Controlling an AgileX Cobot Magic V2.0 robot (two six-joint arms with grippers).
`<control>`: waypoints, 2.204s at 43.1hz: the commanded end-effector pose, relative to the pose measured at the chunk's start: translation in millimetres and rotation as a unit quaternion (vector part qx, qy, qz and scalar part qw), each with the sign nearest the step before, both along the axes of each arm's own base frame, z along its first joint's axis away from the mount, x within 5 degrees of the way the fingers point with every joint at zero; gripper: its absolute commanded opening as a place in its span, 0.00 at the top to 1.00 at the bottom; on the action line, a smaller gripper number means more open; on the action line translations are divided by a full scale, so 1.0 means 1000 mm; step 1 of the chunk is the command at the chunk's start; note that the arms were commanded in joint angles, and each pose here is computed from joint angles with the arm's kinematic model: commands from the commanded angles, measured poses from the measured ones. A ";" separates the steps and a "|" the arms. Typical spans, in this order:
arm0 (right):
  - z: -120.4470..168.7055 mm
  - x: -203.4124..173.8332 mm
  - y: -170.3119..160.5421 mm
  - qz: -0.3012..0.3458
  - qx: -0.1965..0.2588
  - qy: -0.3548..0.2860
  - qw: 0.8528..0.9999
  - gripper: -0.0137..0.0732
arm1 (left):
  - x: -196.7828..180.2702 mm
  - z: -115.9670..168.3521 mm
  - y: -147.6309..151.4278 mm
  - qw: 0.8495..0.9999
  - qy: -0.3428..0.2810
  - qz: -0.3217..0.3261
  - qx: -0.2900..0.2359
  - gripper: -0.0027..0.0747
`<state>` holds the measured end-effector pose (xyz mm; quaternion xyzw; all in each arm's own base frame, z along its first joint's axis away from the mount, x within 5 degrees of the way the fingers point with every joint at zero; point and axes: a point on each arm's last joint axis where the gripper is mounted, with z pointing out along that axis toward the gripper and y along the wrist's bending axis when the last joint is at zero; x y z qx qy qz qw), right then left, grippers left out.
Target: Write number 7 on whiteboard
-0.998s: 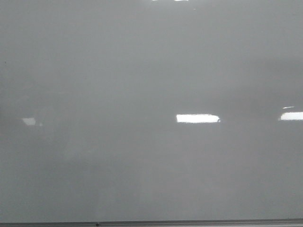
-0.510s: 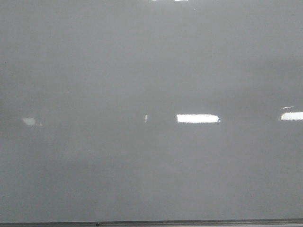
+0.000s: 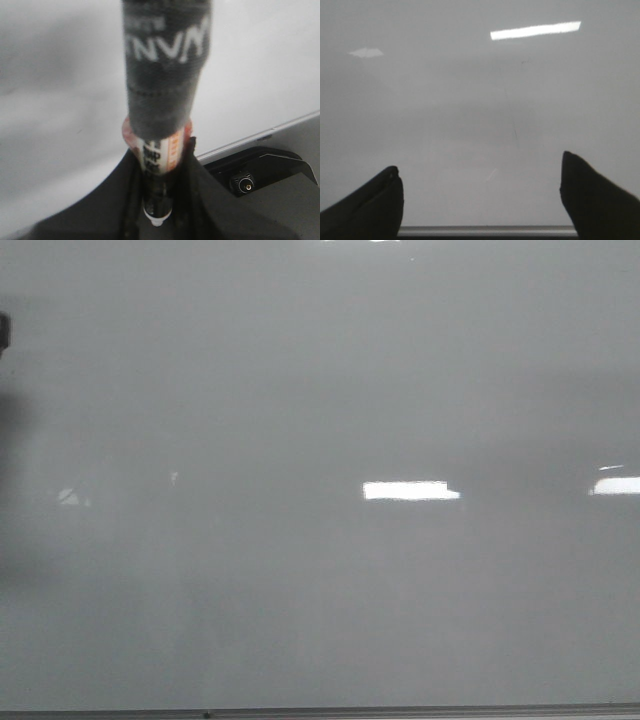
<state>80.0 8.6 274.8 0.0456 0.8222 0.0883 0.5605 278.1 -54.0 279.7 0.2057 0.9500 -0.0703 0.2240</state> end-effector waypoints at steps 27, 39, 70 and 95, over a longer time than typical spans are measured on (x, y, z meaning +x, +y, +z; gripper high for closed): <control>0.091 0.053 0.094 0.465 -0.056 0.066 0.881 0.09 | -0.104 0.069 -0.120 0.862 -0.187 -0.469 -0.038 0.99; 0.107 0.079 0.155 0.577 -0.120 0.020 0.807 0.09 | -0.108 0.070 -0.126 0.854 -0.192 -0.482 -0.044 0.99; 0.104 0.102 0.193 0.601 -0.139 0.009 0.787 0.47 | -0.108 0.070 -0.126 0.854 -0.196 -0.480 -0.044 0.99; 0.103 0.103 0.190 0.600 -0.144 0.016 0.787 0.92 | -0.104 0.077 -0.129 0.865 -0.224 -0.444 -0.074 0.36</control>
